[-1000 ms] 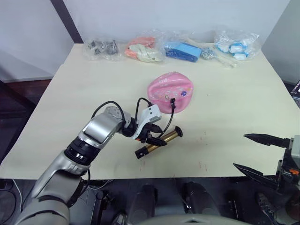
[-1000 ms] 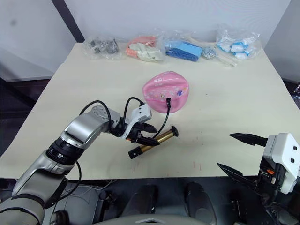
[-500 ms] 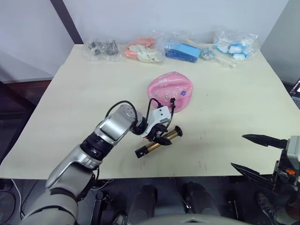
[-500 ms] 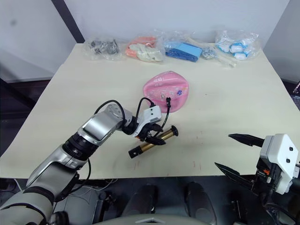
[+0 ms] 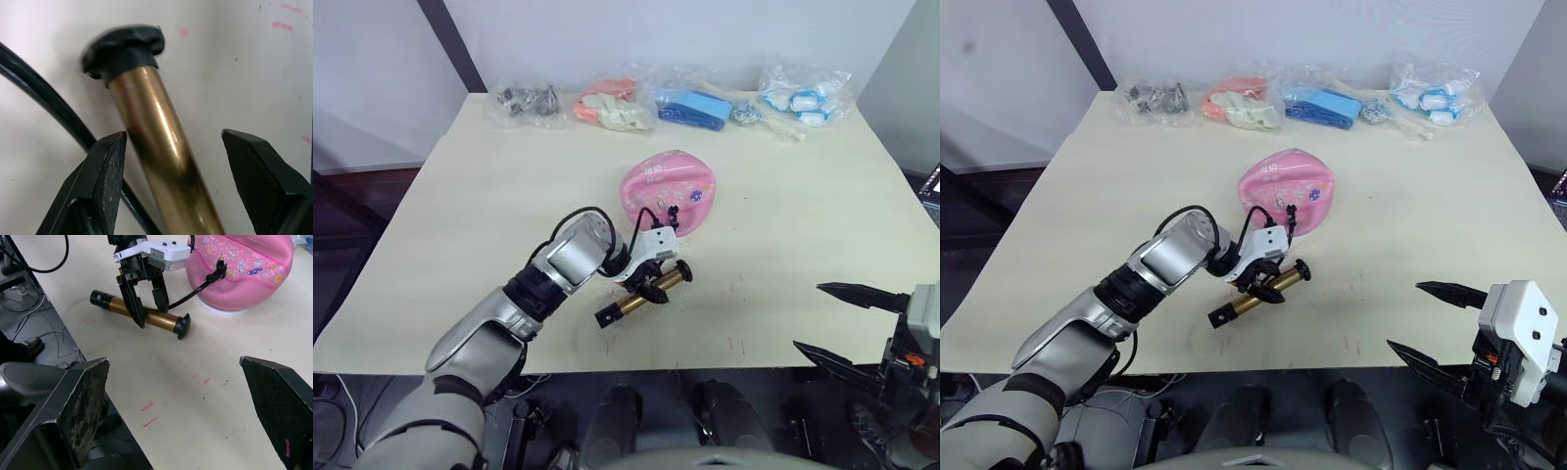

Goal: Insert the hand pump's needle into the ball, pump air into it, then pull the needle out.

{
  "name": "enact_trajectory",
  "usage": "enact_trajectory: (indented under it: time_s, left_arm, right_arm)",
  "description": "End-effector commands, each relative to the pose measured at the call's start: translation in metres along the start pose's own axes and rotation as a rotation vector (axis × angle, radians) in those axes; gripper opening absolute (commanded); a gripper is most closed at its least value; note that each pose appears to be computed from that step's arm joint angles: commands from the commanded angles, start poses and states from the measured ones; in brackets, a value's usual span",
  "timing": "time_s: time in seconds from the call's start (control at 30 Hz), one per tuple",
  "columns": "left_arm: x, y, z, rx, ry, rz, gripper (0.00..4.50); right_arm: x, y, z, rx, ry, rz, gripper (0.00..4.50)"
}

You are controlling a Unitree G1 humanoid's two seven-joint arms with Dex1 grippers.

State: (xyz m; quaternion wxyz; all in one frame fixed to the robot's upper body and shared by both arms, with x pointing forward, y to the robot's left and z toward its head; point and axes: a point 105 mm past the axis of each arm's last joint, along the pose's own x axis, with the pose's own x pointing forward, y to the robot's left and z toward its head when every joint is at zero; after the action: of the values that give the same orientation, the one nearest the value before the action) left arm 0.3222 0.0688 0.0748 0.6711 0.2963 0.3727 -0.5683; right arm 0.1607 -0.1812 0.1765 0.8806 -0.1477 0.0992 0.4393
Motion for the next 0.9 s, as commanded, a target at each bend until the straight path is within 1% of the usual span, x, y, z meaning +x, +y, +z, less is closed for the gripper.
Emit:
enact_trajectory:
  time_s: [0.03, 0.17, 0.57, 0.6, 0.63, 0.7, 0.9]
  left_arm:
    - [-0.004, 0.007, 0.007, 0.031, 0.012, 0.024, 3.32]
    - [0.000, 0.009, 0.004, 0.052, 0.063, 0.015, 3.32]
    - [0.008, 0.011, 0.007, 0.077, 0.138, -0.009, 3.32]
    - [0.008, 0.011, 0.009, 0.081, 0.138, -0.010, 2.79]
    - [0.007, 0.011, 0.010, 0.085, 0.139, -0.011, 2.61]
    - [0.006, 0.011, 0.011, 0.096, 0.140, -0.016, 1.61]
    - [0.003, 0.009, 0.015, 0.108, 0.128, -0.022, 1.61]
  right_arm:
    - [0.002, 0.005, 0.005, -0.020, -0.009, 0.014, 4.50]
    - [0.003, 0.006, 0.005, -0.018, -0.009, 0.015, 4.50]
    - [0.005, 0.007, 0.004, -0.011, -0.002, 0.022, 4.50]
    - [0.005, 0.008, 0.004, -0.011, -0.002, 0.023, 4.50]
    - [0.005, 0.008, 0.004, -0.012, -0.001, 0.023, 4.50]
    - [0.006, 0.008, 0.005, -0.013, -0.002, 0.023, 4.50]
    - [0.007, 0.008, 0.004, -0.011, -0.001, 0.021, 4.50]
